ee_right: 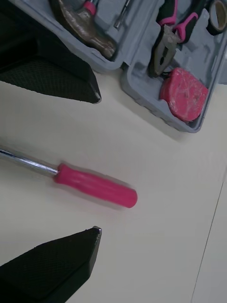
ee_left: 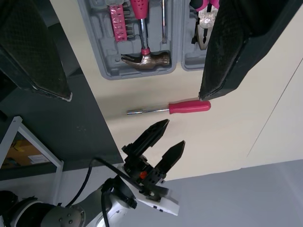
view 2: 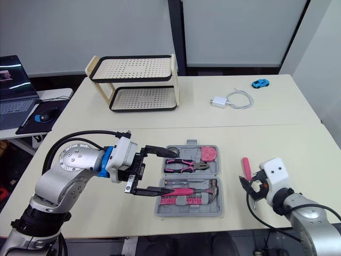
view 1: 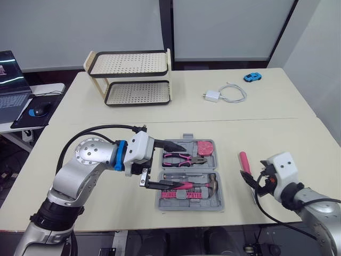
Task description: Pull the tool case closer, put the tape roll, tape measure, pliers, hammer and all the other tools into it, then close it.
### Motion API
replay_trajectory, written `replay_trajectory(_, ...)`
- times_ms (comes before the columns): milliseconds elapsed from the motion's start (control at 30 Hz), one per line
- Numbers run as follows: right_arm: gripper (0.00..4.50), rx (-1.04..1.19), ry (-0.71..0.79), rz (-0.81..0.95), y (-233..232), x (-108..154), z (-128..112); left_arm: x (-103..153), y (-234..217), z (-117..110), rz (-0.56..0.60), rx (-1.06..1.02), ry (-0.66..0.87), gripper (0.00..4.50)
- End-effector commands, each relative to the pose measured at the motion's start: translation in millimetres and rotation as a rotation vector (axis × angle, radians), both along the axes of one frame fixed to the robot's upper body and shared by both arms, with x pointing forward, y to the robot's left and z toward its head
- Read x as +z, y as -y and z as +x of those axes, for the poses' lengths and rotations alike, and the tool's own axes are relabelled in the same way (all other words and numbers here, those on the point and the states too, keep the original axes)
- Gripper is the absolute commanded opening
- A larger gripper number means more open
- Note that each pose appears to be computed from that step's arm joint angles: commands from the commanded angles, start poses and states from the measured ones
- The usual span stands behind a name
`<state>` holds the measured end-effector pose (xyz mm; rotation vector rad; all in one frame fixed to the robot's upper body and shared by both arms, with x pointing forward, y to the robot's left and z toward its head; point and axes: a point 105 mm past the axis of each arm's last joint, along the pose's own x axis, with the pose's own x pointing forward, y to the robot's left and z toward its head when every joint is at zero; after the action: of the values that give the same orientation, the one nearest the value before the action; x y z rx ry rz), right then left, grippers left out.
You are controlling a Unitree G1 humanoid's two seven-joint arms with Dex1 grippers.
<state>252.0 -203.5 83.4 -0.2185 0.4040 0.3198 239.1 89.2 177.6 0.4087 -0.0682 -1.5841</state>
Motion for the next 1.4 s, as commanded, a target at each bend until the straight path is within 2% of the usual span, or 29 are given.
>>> replay_trajectory(33,4.46,-0.07,-0.017,-0.011,0.0,-8.5,7.2,4.6,1.3,-4.0,0.0,-0.01,0.028,4.5)
replay_trajectory(467,4.46,-0.245,-0.107,0.054,0.7,-31.6,20.5,1.3,-0.5,-6.9,0.021,-0.009,0.016,4.5)
replay_trajectory(767,4.46,-0.28,-0.147,0.065,5.8,-43.1,18.6,-2.7,0.1,-8.6,0.021,0.0,0.012,4.5)
replay_trajectory(900,3.59,-0.276,-0.153,0.056,6.2,-46.4,17.3,-6.5,-0.6,-8.7,0.025,0.004,0.01,4.5)
replay_trajectory(1167,0.74,-0.285,-0.161,0.052,8.8,-53.9,19.3,-17.4,-2.1,-7.8,0.039,0.011,0.012,4.5)
replay_trajectory(1200,0.59,-0.285,-0.161,0.052,8.9,-54.3,19.6,-18.3,-1.9,-7.9,0.04,0.012,0.012,4.5)
replay_trajectory(1400,0.6,-0.268,-0.17,0.047,8.9,-52.1,14.4,-23.1,-2.3,-9.7,0.043,0.013,0.01,4.5)
